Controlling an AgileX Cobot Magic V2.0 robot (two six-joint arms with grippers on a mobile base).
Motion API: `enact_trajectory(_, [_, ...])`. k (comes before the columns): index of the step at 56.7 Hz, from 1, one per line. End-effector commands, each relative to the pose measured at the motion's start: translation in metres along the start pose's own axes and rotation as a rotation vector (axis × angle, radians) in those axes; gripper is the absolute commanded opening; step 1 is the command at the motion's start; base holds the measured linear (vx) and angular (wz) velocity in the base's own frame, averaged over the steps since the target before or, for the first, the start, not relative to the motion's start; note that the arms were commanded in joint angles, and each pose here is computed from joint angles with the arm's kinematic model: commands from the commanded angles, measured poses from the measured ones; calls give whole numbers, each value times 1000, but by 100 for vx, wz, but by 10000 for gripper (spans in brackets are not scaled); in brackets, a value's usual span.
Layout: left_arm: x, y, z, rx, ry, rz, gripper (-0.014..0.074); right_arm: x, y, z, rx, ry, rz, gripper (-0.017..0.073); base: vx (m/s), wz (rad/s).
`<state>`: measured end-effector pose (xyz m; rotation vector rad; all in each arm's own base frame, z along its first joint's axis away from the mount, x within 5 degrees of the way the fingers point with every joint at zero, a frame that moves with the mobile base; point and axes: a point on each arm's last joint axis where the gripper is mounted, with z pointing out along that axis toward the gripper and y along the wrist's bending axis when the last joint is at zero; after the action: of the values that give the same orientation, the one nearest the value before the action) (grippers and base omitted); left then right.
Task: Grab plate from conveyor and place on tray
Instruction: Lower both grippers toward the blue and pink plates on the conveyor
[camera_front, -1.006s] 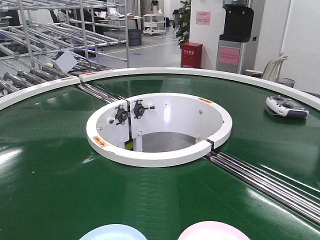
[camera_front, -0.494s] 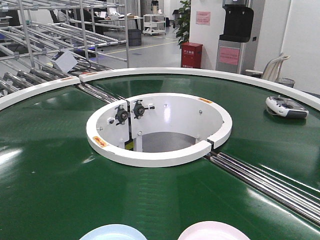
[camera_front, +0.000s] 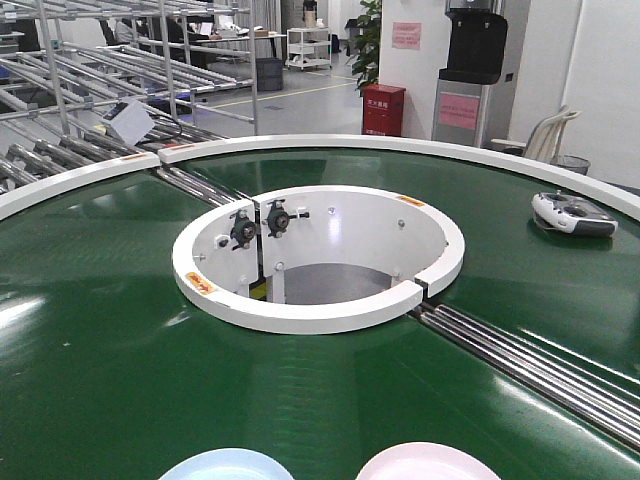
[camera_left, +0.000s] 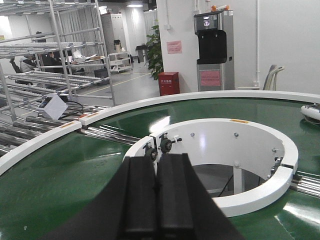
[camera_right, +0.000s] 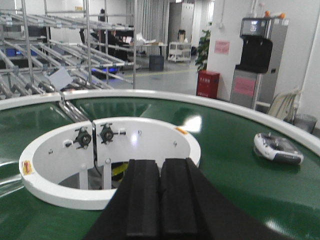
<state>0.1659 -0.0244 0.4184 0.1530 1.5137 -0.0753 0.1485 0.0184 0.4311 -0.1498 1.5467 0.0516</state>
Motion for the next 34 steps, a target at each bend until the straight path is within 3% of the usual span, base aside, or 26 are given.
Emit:
enact_trajectory(1, [-22,1,-4,-6,-134,0,59,-18,-2,-4,17,-110,-1,55,0,0])
enact_trajectory(7, [-22,1,-4,-5,-128,0,161,-18,-2,-4,19,-110,-13,165,0,0])
enact_trajectory(21, [-19,0,-4,-2,-93,1,463,-17,-2,-4,17,-94,-13,574,0,0])
enact_trajectory(28, [-19,0,-4,-2,-91,2,501,-17,-2,-4,16,-94,-5,653,0,0])
enact_trajectory(34, [-14,0,-3,8,-39,-83,493,-9,-1,-1,-1,-11,68,646,0,0])
